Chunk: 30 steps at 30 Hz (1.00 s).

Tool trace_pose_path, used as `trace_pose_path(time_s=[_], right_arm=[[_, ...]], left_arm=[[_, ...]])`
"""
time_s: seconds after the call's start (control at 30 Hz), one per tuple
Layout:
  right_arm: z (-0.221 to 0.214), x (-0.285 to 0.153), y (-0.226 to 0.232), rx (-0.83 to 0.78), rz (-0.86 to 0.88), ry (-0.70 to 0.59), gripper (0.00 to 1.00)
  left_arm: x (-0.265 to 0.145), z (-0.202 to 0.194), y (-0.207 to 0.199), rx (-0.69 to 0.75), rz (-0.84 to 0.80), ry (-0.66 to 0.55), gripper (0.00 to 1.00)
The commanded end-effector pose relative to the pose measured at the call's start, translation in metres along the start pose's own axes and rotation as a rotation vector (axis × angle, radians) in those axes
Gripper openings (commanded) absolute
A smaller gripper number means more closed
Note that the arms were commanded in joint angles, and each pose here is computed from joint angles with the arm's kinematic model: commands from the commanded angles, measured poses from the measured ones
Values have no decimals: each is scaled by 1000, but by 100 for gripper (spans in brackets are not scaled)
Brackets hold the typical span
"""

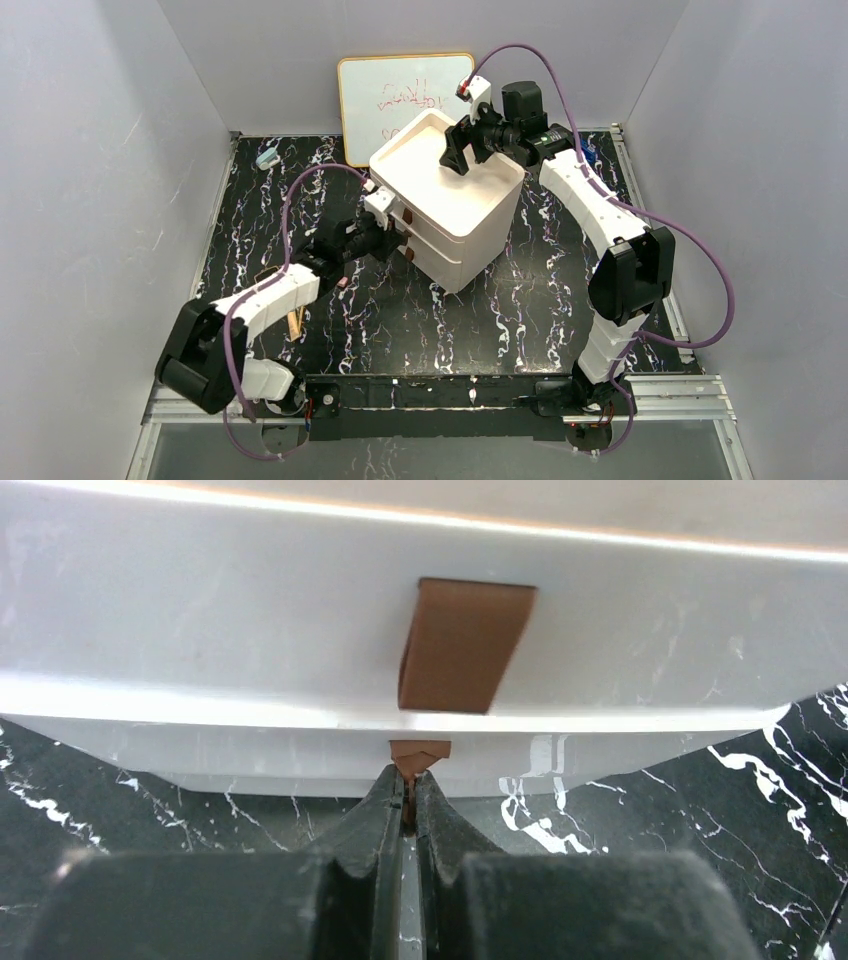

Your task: Organize the makeup

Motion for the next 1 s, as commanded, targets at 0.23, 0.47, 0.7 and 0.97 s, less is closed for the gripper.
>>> trace_pose_path(time_s=[0.23, 0.47, 0.7, 0.97], right_arm=[[-64, 9, 31, 188, 159, 229, 100], [-66, 8, 29, 185, 146, 236, 100], [-68, 8, 28, 181, 138, 240, 100], [-67, 8, 27, 179, 135, 240, 100]], left_arm=[[-60, -3, -9, 40, 70, 59, 0], [-84, -14, -17, -12, 86, 105, 0], [-113, -30, -14, -16, 160, 208, 0], [-129, -30, 1, -68, 315, 241, 27]])
Point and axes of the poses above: each gripper's point midway between its finger pads, its own x axis out along the fingers, its own y axis along the line the jaws close on, z = x × y, the point moved 2 cm from there along -x, back along the fingers, and after that the axes turned 6 degrees about -x, right-handed, at the moved point
